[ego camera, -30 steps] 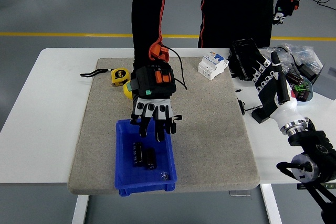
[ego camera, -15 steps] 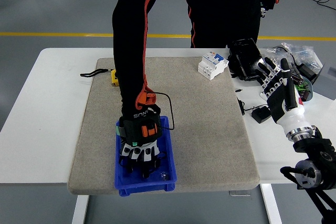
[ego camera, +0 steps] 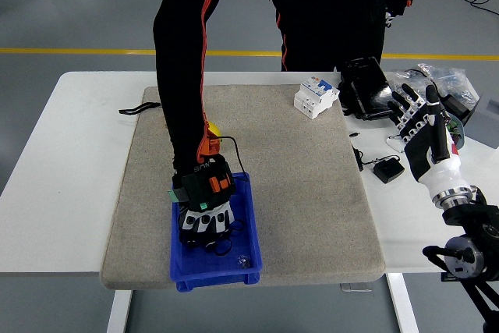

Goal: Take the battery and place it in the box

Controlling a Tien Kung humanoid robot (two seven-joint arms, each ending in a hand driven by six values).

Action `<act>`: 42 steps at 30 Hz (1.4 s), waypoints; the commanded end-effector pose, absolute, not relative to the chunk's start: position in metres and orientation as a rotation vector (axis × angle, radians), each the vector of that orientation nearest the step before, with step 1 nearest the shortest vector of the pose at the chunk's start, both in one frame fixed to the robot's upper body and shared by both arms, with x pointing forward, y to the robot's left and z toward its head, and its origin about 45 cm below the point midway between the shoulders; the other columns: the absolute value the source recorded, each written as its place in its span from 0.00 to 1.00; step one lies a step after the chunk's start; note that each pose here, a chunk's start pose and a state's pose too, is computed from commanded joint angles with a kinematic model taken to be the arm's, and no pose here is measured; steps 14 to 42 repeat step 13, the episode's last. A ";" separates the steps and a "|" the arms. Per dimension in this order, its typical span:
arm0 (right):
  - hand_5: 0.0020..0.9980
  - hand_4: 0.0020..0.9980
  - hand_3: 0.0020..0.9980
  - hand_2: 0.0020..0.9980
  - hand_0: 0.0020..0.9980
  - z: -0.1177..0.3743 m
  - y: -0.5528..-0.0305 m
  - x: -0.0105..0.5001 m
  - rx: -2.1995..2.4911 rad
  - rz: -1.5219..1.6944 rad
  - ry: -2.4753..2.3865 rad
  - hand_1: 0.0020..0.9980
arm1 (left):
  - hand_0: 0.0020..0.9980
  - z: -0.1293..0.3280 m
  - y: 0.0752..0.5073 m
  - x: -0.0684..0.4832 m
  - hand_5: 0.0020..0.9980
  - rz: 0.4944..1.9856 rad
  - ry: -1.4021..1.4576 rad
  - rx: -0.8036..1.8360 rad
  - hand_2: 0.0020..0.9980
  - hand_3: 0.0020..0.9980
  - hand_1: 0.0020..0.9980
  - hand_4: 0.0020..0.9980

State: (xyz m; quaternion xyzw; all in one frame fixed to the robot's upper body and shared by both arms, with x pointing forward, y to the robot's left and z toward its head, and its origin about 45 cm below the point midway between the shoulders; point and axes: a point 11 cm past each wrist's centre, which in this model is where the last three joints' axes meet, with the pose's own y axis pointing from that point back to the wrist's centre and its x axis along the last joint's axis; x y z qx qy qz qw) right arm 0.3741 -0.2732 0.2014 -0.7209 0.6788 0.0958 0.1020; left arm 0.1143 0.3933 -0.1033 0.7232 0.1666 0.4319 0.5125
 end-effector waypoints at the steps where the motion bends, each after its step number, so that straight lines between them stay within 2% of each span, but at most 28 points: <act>1: 0.96 1.00 0.93 0.91 1.00 0.201 -0.273 0.374 -2.129 0.284 2.004 0.91 | 0.65 -0.104 0.394 0.112 0.58 1.045 0.403 1.739 0.65 0.58 0.64 0.63; 5: 0.96 1.00 0.93 0.91 1.00 0.201 -0.273 0.374 -2.128 0.285 2.008 0.91 | 0.65 -0.106 0.394 0.100 0.58 1.085 0.436 1.731 0.65 0.58 0.64 0.63; 6: 0.96 1.00 0.93 0.91 1.00 0.200 -0.273 0.374 -2.127 0.288 2.010 0.91 | 0.66 -0.108 0.394 0.095 0.57 1.101 0.453 1.726 0.71 0.59 0.68 0.63; 13: 0.96 1.00 0.93 0.91 1.00 0.191 -0.272 0.372 -2.137 0.323 2.029 0.91 | 0.66 -0.113 0.394 0.072 0.57 1.226 0.573 1.640 0.71 0.59 0.68 0.63; 42: 0.96 1.00 0.93 0.91 1.00 0.191 -0.272 0.372 -2.137 0.323 2.029 0.91 | 0.66 -0.113 0.394 0.072 0.57 1.226 0.573 1.640 0.71 0.59 0.68 0.63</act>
